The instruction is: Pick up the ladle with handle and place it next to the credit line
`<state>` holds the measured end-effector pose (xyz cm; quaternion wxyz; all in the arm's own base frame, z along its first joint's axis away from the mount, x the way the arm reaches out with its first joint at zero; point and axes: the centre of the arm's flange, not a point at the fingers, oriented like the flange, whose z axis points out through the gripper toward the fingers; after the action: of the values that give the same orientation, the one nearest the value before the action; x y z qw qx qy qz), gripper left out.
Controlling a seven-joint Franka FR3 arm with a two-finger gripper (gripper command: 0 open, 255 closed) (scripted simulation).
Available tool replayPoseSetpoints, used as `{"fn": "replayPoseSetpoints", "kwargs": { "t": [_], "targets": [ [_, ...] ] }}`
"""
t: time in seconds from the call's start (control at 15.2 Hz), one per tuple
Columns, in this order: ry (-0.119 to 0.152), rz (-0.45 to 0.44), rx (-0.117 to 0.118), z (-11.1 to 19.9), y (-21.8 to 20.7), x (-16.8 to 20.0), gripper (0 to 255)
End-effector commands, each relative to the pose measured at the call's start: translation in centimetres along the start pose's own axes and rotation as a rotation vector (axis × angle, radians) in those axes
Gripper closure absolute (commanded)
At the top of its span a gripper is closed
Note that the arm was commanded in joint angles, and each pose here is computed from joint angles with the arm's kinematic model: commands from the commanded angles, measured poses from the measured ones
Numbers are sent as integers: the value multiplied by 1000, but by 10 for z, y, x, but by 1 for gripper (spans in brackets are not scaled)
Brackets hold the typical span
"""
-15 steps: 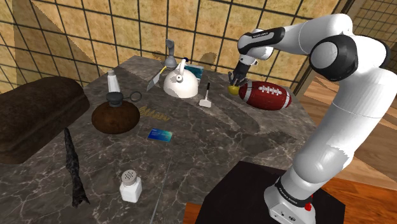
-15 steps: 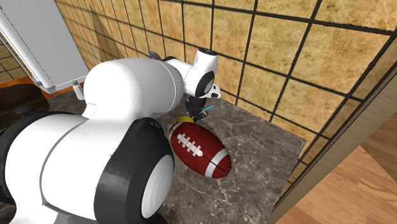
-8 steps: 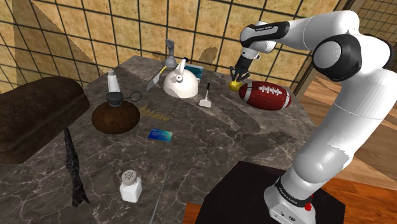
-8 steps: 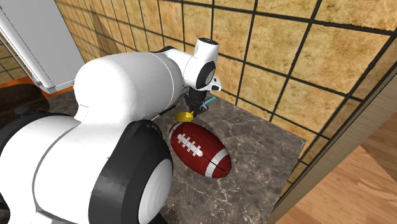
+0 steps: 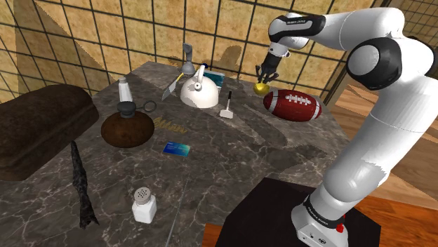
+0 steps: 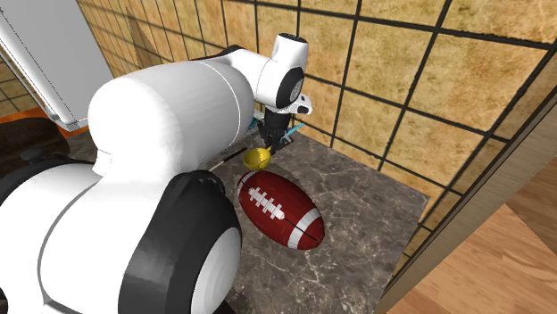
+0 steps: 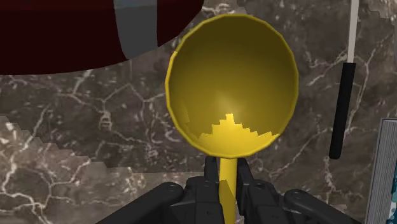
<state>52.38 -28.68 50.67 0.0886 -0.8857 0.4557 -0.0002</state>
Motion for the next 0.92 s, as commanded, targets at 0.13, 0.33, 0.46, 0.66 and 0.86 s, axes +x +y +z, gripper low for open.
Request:
{"fn": "replayPoseSetpoints", "kwargs": {
  "t": [0.13,0.33,0.46,0.66,0.86],
  "targets": [
    [0,0,0,-21,-3,-2,255],
    [0,0,0,-36,-5,-3,255],
    [0,0,0,-45,-7,-4,255],
    [0,0,0,-40,-19,-41,255],
    [0,0,0,-35,-31,-79,255]
  ]
}}
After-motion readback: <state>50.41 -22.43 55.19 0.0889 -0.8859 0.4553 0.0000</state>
